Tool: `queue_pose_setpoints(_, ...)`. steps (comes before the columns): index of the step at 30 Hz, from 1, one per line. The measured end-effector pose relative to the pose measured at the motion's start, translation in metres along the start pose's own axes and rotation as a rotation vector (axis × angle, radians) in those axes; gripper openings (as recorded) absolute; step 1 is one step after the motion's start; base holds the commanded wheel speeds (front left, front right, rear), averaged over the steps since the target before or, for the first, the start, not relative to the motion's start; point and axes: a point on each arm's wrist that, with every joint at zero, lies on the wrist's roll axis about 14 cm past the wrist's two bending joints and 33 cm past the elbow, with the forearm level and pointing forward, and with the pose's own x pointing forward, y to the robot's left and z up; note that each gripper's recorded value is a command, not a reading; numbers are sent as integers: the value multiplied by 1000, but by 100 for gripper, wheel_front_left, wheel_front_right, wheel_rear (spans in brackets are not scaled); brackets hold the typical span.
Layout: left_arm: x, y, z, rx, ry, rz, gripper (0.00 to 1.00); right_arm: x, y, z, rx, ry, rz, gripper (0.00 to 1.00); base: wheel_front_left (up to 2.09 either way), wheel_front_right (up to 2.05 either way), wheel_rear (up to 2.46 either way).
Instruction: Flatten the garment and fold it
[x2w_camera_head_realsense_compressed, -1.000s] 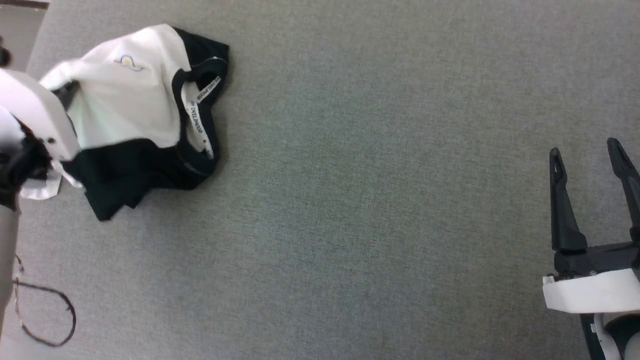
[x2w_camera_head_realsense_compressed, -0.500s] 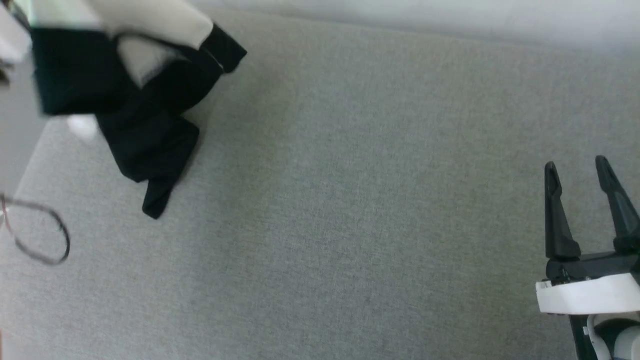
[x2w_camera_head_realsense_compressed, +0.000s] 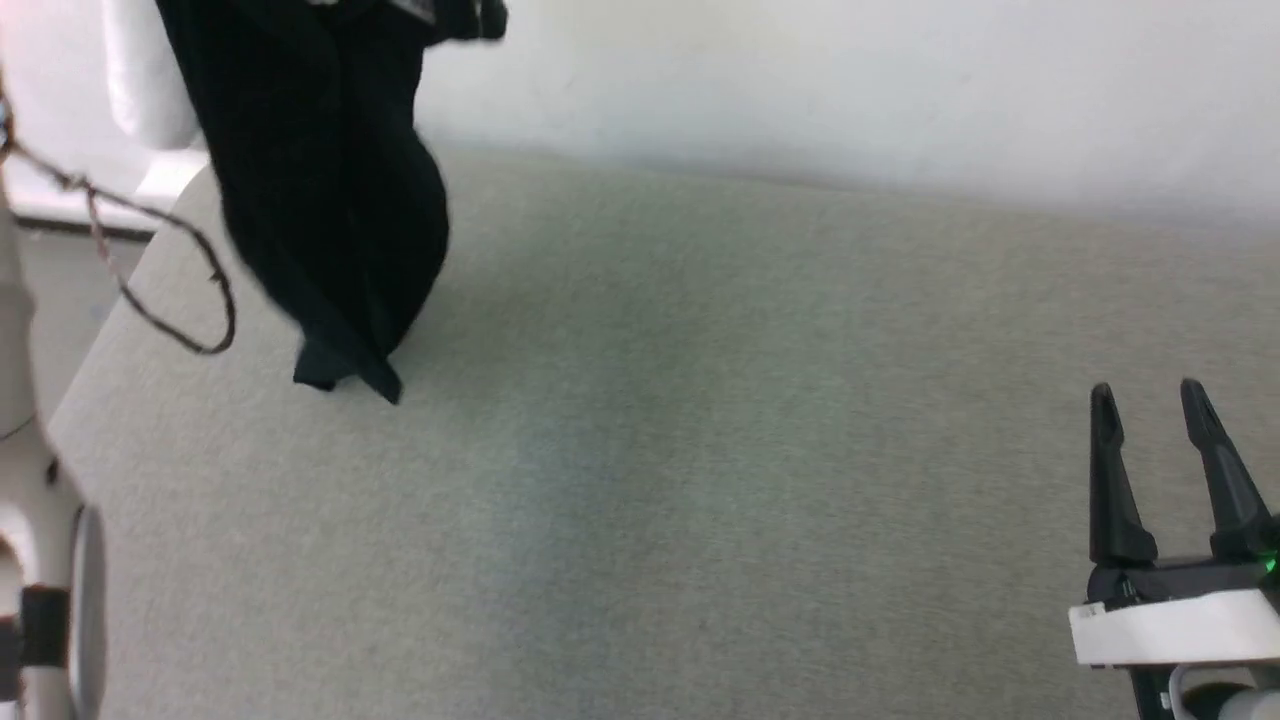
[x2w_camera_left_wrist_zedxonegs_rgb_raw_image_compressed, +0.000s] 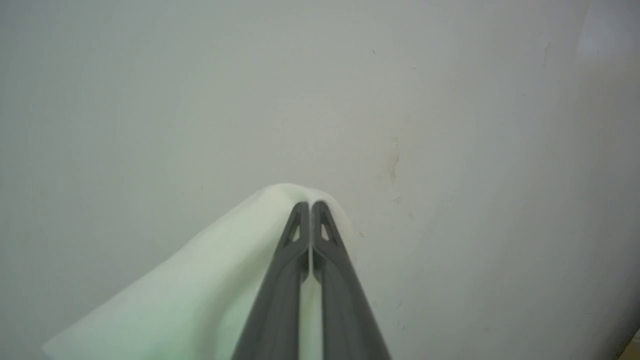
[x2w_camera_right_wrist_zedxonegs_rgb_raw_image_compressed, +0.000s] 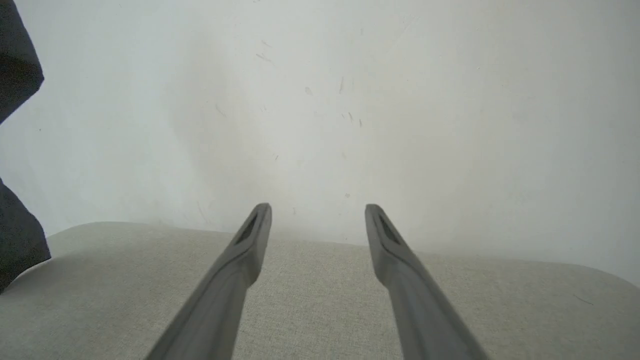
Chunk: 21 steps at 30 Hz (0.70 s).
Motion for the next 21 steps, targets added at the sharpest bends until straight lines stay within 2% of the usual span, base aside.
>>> queue_pose_setpoints(6, 11, -73, 19, -76, -40, -144, 0, -21, -22, 16, -12, -37, -73, 100, 0, 0, 0)
queue_pose_setpoints(12, 13, -145, 5, -134, 2, -316, 0, -40, -46, 31, -25, -73, -155, 100, 0, 0, 0)
queue_pose_setpoints(16, 8, -188, -14, -196, 43, -431, 0, -56, -69, 41, -53, -93, -231, 100, 0, 0, 0)
queue_pose_setpoints(21, -4, -233, -60, -299, 139, -546, 0, -74, -95, 48, -86, -100, -317, 100, 0, 0, 0)
